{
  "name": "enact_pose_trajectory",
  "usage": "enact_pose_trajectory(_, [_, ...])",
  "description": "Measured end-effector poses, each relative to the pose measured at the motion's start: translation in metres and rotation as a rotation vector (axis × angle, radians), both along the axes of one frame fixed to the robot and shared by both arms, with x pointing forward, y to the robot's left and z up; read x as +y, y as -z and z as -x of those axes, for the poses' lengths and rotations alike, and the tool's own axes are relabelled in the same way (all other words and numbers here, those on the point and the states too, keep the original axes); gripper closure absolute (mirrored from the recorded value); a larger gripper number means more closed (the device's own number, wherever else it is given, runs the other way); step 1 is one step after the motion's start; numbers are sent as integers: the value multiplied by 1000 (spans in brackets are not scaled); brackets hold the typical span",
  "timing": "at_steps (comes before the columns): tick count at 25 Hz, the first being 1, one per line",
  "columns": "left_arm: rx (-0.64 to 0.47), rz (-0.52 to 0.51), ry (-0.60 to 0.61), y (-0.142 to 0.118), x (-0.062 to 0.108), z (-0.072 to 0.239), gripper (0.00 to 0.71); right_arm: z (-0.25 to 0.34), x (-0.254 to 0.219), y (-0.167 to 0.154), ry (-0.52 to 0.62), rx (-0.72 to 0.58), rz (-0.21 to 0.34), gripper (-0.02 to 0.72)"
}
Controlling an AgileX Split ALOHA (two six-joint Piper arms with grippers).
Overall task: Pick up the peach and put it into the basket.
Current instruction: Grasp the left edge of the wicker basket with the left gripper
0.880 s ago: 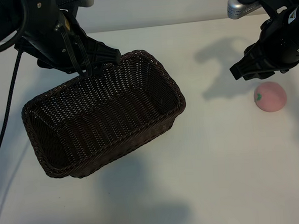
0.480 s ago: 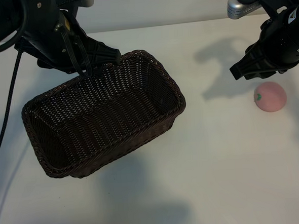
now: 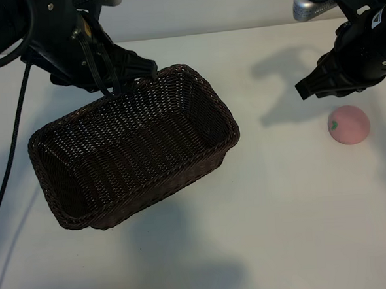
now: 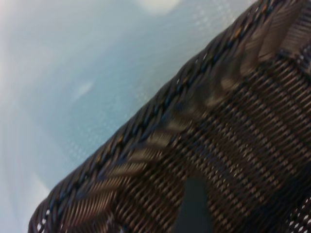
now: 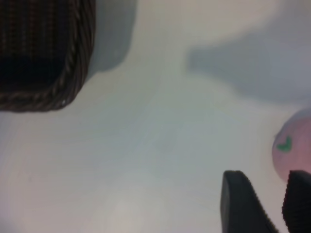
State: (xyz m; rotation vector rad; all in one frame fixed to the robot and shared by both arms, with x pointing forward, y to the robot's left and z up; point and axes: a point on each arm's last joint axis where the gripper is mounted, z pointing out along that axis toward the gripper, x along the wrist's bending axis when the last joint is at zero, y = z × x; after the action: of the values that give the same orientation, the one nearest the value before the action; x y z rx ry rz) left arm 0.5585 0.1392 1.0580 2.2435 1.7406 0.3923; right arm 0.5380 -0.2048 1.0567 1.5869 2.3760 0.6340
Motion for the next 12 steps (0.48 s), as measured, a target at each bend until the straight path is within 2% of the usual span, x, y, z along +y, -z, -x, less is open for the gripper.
enact_pose_trajectory(8, [-6, 3, 2, -1, 0, 0, 124, -1, 0, 0, 3, -9, -7, 457])
enact_pose_trajectory(12, [32, -18, -9, -1, 3, 4, 124, -1, 1, -1, 5, -9, -14, 457])
